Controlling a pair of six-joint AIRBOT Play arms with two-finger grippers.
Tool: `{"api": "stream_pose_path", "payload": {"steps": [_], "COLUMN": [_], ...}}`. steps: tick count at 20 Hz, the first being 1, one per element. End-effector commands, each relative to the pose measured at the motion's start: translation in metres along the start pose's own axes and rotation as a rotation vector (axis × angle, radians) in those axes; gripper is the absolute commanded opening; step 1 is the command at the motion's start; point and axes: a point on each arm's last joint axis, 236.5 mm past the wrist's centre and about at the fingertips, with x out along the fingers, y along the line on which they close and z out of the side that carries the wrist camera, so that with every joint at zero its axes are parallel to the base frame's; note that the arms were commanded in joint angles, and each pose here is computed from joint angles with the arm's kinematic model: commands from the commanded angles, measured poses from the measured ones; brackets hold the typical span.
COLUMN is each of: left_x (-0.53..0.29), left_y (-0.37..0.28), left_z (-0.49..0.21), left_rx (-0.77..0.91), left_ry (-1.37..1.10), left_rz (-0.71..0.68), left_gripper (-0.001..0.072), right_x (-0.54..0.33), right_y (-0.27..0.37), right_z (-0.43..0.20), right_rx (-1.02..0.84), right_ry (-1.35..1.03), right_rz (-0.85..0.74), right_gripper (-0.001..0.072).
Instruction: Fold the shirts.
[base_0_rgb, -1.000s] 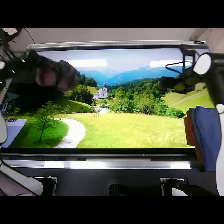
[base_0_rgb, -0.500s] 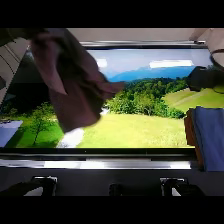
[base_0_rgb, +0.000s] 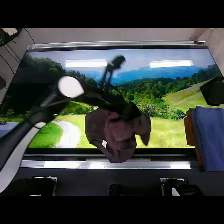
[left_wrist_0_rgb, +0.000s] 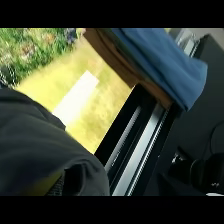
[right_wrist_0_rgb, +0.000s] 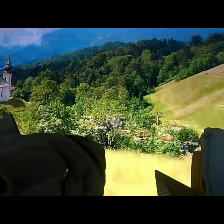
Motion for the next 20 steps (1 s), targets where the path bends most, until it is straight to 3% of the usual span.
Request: {"api": "stream_pose_path", "payload": {"steps": [1,3,5,6,8,11,15,18,20], "left_x": [0.011,-0.056,-0.134,-0.158,-0.178,-0.147,-0.094,-0.071,-0.057], "left_y": [0.042,0.11,0.179,0.2,0.23,0.244,0.251,0.252,0.251], "left_z": [-0.033,-0.033,-0.057,-0.073,-0.113,-0.165,-0.2,-0.222,-0.23], "left_rx": [-0.027,-0.066,-0.211,-0.304,-0.483,-0.661,-0.736,-0.754,-0.761], "left_ry": [0.164,0.193,0.237,0.25,0.272,0.298,0.309,0.387,0.42], "left_rz": [0.121,0.356,0.592,0.637,0.642,0.516,0.448,0.43,0.415], "left_gripper": [0.0717,0.0716,0.0714,0.0712,0.0706,0.0706,0.0705,0.0705,0.0704], "right_x": [0.014,0.04,0.083,0.11,0.162,0.227,0.283,0.302,0.311], "right_y": [-0.007,-0.008,-0.006,0.0,0.014,0.019,0.039,0.051,0.05], "right_z": [-0.015,-0.036,-0.055,-0.07,-0.101,-0.152,-0.178,-0.187,-0.194], "right_rx": [-0.008,-0.042,-0.085,-0.099,-0.088,-0.087,-0.006,0.03,0.022], "right_ry": [0.095,0.247,0.382,0.461,0.599,0.77,0.832,0.842,0.855], "right_rz": [-0.033,-0.042,-0.032,-0.005,0.057,0.091,0.157,0.2,0.202], "right_gripper": [0.0615,0.0616,0.0616,0.0616,0.0617,0.0616,0.0619,0.0698,0.0699]}}
